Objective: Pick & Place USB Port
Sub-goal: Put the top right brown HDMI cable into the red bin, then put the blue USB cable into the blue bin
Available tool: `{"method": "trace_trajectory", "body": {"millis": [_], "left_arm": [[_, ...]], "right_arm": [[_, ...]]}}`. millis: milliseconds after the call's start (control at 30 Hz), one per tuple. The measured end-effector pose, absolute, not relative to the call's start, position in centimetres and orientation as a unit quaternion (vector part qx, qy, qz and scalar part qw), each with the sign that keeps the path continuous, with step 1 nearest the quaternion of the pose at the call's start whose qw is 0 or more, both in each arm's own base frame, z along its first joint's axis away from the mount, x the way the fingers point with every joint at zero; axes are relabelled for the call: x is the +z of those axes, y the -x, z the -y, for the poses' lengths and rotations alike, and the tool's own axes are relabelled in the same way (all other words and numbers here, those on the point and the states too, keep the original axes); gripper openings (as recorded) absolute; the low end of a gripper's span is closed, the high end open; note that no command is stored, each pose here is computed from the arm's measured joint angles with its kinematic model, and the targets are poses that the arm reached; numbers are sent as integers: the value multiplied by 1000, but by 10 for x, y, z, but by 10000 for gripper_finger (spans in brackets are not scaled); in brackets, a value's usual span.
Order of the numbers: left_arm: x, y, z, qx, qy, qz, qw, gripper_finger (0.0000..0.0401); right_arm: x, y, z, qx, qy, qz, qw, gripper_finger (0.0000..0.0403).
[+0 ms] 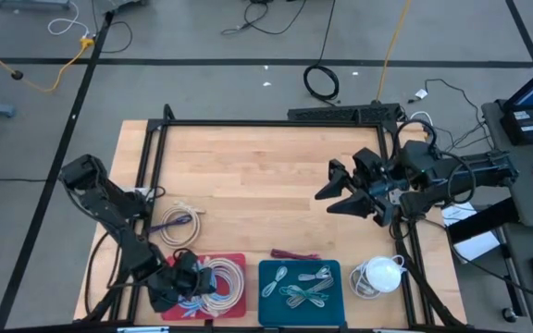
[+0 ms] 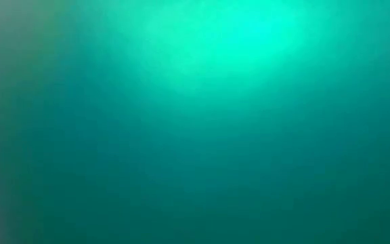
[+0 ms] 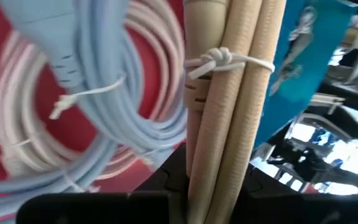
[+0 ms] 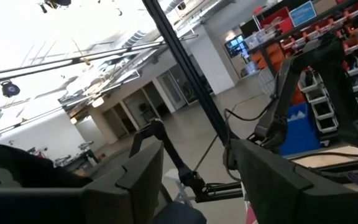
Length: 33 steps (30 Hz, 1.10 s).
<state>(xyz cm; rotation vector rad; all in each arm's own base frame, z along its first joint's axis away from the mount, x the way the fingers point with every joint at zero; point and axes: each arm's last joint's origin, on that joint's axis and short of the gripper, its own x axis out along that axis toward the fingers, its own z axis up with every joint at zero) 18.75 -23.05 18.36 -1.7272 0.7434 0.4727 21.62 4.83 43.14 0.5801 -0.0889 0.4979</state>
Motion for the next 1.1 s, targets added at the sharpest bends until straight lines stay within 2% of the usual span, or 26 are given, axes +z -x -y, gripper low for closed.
{"method": "trace_trajectory", "body": {"millis": [133,200,467,633,733,833,967,1100], "left_arm": [[178,-187,227,212,729,-333,559,48],[178,-189,226,212,728,-348,551,62],[184,-193,219,196,713,-416,529,242],[199,-188,214,176,715,-439,515,312],[211,-182,207,168,719,-431,518,327],[230,-178,198,146,734,-386,540,326],[256,-172,177,121,738,-305,589,311],[270,-158,147,155,693,-319,628,291]], "right_arm": [[431,-216,-48,243,-277,45,929,199],[431,-216,-48,243,-275,45,929,199],[431,-216,-48,242,-266,48,932,199],[431,-216,-48,241,-264,45,933,199],[428,-217,-48,237,-265,32,934,199],[425,-217,-48,233,-266,17,935,199],[423,-218,-48,230,-268,5,936,199],[423,-218,-48,230,-268,5,936,199]]}}
